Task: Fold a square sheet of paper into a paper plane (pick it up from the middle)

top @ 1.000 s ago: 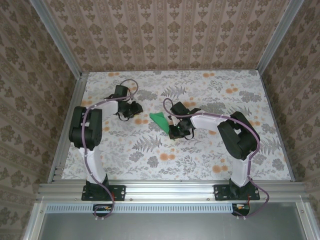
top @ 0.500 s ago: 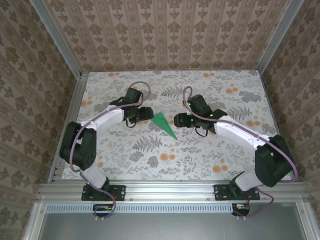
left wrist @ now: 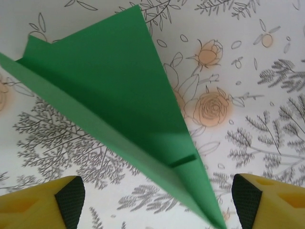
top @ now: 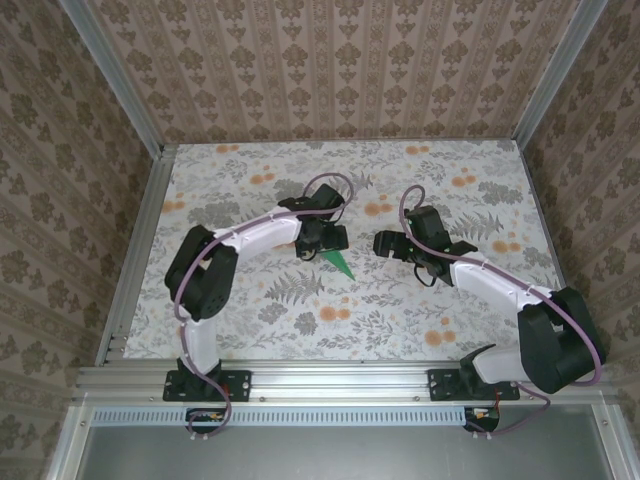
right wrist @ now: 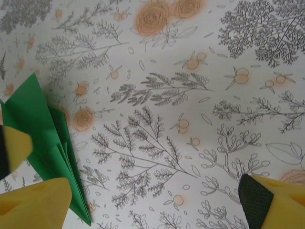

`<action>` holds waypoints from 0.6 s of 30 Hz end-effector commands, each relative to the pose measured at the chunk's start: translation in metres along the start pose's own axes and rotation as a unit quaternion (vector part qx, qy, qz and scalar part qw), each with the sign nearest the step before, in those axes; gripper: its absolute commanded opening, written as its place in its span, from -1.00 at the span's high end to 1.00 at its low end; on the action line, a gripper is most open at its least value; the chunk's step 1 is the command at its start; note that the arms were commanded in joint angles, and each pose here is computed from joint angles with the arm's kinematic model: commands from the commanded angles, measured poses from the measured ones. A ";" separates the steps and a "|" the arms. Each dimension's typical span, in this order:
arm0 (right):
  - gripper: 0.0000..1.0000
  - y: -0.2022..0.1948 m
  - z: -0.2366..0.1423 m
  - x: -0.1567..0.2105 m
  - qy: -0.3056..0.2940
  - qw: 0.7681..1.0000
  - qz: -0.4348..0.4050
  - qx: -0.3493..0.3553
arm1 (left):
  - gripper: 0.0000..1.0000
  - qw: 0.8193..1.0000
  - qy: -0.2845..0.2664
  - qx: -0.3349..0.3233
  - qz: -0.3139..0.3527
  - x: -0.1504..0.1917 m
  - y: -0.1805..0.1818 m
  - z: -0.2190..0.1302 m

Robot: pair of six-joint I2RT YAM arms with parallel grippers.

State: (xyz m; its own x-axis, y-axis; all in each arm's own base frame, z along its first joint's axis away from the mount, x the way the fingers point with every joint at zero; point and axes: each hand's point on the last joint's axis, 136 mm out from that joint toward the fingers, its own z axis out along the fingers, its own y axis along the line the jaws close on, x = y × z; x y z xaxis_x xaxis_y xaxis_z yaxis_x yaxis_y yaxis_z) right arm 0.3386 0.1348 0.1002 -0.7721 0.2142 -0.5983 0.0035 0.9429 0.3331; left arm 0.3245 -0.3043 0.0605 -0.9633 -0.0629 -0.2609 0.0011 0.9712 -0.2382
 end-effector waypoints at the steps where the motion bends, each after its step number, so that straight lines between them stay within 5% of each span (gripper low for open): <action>1: -0.87 -0.002 -0.004 -0.010 -0.029 1.000 0.008 0.001 | -0.62 0.999 -0.001 -0.039 -0.035 -0.002 0.008 0.002; 6: -0.88 -0.001 0.000 -0.007 -0.019 1.000 0.010 -0.003 | -0.42 0.997 -0.013 -0.054 -0.056 -0.002 0.018 0.002; 11: -0.87 0.009 0.007 -0.002 -0.004 0.999 0.014 -0.031 | 0.05 0.997 -0.025 -0.031 -0.071 -0.001 0.016 0.001; 18: -0.86 0.008 0.010 0.000 0.002 0.999 0.015 -0.030 | 0.39 0.994 -0.040 -0.021 -0.102 0.000 0.021 0.000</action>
State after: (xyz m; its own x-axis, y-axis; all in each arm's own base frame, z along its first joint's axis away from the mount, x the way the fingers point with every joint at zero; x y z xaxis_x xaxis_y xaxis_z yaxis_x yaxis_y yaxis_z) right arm 0.3438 0.1433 0.0975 -0.7726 0.2235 -0.5943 -0.0158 0.9289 0.3699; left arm 0.3178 -0.2846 0.0331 -0.9466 -0.2170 -0.2386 -0.1716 0.9653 -0.1969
